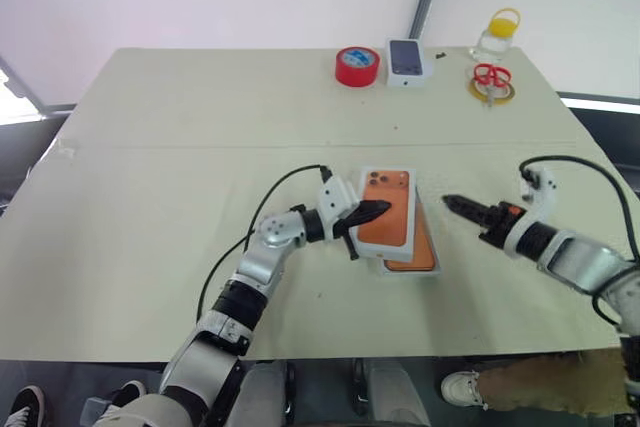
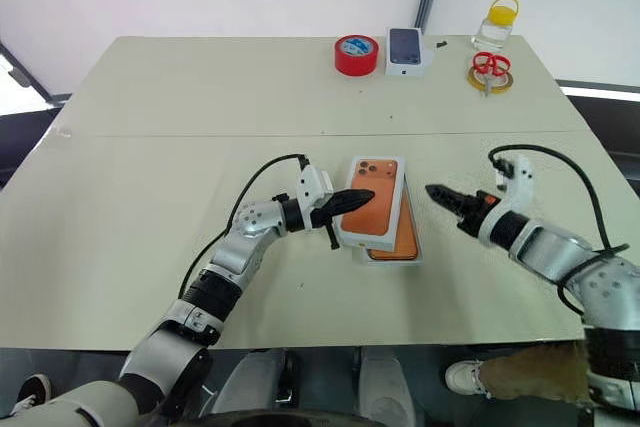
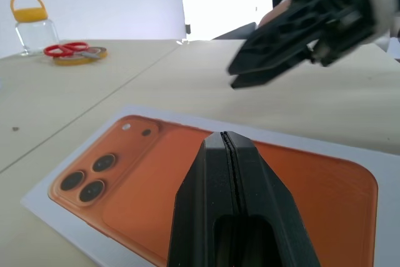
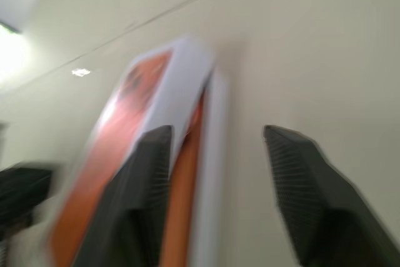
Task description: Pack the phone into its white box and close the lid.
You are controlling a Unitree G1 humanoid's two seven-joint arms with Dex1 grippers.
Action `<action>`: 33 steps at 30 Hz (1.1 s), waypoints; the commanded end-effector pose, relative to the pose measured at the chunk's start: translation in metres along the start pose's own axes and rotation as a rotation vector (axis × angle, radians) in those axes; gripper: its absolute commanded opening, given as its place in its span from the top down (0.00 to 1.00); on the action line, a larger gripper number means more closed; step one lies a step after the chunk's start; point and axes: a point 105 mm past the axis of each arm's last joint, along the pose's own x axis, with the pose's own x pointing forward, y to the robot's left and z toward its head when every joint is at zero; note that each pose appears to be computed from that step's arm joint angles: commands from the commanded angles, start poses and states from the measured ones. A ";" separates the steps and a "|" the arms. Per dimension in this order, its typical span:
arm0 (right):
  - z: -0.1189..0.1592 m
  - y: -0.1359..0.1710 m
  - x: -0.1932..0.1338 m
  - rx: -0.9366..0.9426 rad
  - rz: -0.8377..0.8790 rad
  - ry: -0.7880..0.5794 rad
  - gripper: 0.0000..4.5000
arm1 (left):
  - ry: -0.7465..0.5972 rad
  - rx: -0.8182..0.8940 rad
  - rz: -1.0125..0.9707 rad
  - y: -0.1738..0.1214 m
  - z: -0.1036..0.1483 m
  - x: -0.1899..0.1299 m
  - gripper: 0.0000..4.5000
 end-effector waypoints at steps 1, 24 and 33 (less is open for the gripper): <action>0.011 0.003 0.008 -0.300 -0.042 -0.055 0.88 | -0.037 0.043 0.030 0.012 0.020 -0.004 1.00; -0.011 0.039 0.027 -0.799 0.097 -0.052 0.99 | 0.210 -0.041 0.163 0.041 -0.028 -0.006 1.00; -0.012 0.041 0.023 -0.819 0.125 -0.037 0.99 | 0.194 -0.022 0.066 0.021 -0.021 0.001 1.00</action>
